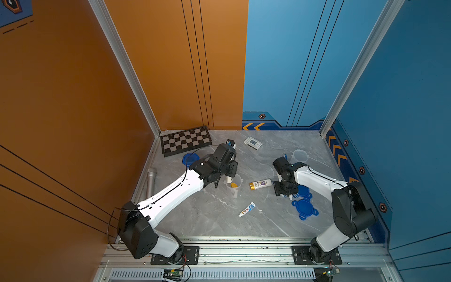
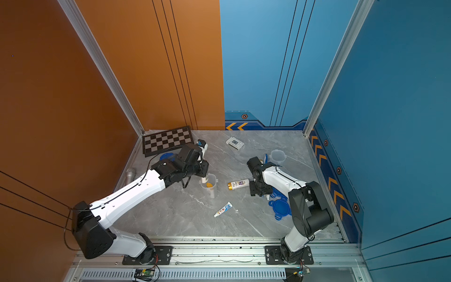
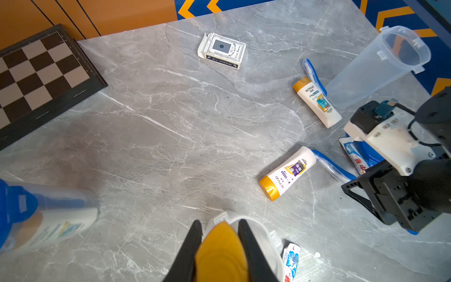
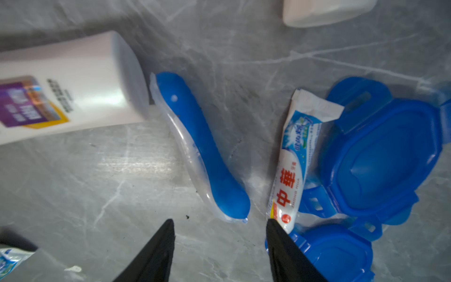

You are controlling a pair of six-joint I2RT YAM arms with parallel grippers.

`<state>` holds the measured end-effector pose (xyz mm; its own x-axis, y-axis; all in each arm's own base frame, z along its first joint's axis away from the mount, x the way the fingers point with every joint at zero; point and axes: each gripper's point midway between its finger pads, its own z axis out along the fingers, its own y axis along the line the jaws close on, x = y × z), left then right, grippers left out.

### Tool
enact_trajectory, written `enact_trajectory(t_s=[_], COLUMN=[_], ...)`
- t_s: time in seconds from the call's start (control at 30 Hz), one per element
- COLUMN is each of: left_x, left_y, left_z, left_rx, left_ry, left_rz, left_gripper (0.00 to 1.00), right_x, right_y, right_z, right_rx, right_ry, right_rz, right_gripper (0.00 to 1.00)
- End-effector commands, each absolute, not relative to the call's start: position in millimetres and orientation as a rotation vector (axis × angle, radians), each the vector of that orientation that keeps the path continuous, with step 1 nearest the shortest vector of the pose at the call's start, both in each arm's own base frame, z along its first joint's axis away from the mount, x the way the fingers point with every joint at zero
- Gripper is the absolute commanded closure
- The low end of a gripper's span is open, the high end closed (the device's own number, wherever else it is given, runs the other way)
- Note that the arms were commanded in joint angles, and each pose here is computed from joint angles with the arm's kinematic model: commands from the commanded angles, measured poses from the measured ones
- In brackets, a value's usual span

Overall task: Pack away toiletry kits
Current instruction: Place the toiletry item into the container.

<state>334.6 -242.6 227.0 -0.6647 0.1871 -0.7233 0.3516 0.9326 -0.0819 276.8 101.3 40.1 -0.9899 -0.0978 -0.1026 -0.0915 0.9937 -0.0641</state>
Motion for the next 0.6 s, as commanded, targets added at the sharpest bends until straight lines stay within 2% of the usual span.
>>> enact_trajectory(t_s=[0.0,0.57], left_x=[344,332], left_y=[-249,-253], left_z=[238,199], left_rx=[0.397,0.456], left_ry=[2.247,2.285], left_rz=[-0.233,-0.207], left_gripper=[1.00,1.00], right_x=[287,285], right_y=[99,108], right_z=[37,21], right_rx=[-0.161,-0.154], right_ry=[3.018,3.055], right_rz=[-0.127,-0.056], right_gripper=[0.43,0.81])
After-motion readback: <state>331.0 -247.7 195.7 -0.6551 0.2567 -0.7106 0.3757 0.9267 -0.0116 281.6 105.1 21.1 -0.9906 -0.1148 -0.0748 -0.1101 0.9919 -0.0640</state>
